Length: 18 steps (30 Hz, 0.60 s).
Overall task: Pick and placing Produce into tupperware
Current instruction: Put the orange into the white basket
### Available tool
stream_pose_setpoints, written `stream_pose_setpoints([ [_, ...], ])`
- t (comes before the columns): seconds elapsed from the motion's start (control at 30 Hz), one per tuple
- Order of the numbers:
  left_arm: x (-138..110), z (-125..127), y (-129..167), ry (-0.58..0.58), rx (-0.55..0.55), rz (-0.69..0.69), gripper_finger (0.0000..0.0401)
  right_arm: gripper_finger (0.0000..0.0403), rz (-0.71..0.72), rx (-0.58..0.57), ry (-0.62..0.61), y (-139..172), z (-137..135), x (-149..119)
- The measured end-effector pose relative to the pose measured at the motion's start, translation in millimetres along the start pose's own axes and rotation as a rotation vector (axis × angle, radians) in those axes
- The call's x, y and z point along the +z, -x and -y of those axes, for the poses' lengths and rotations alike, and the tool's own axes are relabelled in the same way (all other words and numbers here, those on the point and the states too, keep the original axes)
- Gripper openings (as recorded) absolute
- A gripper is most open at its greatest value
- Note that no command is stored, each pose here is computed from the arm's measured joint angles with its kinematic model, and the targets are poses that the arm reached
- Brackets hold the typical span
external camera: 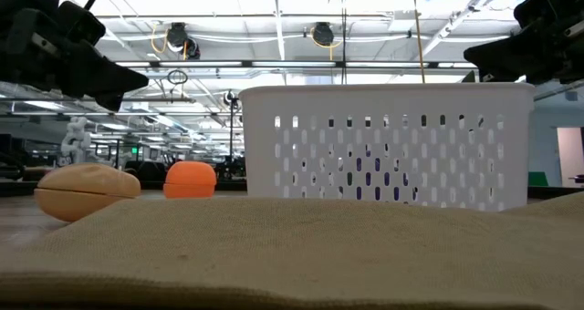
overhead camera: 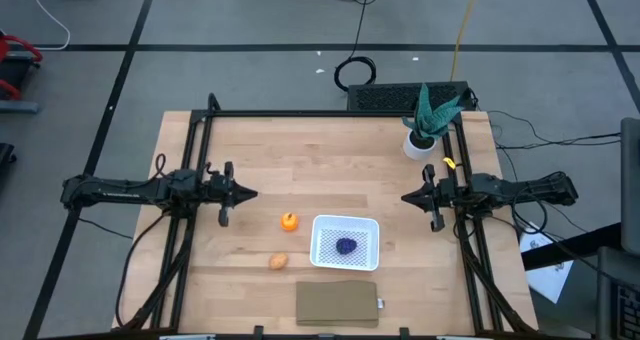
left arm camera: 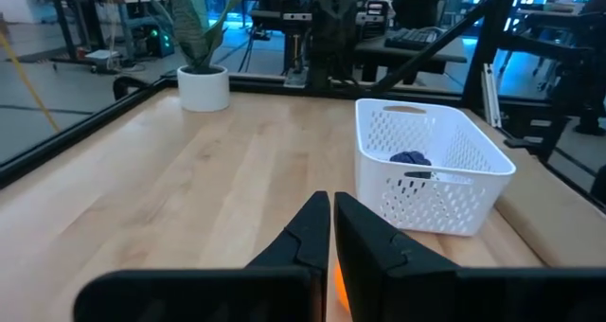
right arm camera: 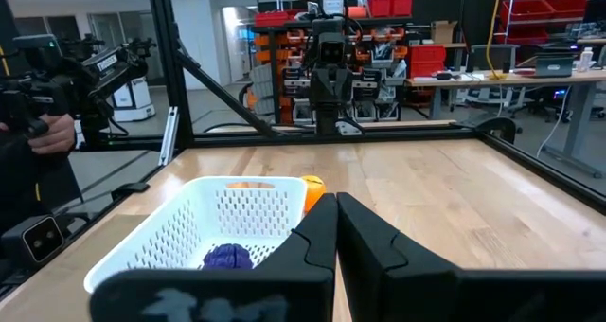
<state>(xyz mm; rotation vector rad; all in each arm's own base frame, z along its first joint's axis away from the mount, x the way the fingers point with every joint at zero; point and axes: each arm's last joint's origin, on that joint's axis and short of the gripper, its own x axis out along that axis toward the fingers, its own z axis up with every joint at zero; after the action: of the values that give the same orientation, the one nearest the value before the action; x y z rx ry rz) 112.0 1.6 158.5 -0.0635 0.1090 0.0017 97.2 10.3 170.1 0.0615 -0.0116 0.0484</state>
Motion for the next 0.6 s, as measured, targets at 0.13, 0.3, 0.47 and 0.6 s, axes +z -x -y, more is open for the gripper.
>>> stream_pose_setpoints([
  [0.13, 4.4, 0.2, 0.5, -0.007, 0.001, 0.001, 0.0024, 0.0000, 0.000, 0.000, 0.000, 0.0, 0.0, 0.0],
  [0.3, 20.4, 1.2, 2.7, -0.009, 0.002, 0.034, 0.0024, 0.0000, 0.000, 0.000, 0.000, 0.0, 0.0, 0.0],
  [0.47, 38.8, 1.9, 6.4, -0.017, 0.020, 0.059, 0.0024, 0.0000, 0.000, 0.000, 0.000, 0.0, 0.0, 0.0],
  [0.6, 47.2, 2.4, 8.8, -0.013, 0.021, 0.055, 0.0024, 0.0000, 0.000, 0.000, 0.001, 0.0, 0.0, 0.0],
])
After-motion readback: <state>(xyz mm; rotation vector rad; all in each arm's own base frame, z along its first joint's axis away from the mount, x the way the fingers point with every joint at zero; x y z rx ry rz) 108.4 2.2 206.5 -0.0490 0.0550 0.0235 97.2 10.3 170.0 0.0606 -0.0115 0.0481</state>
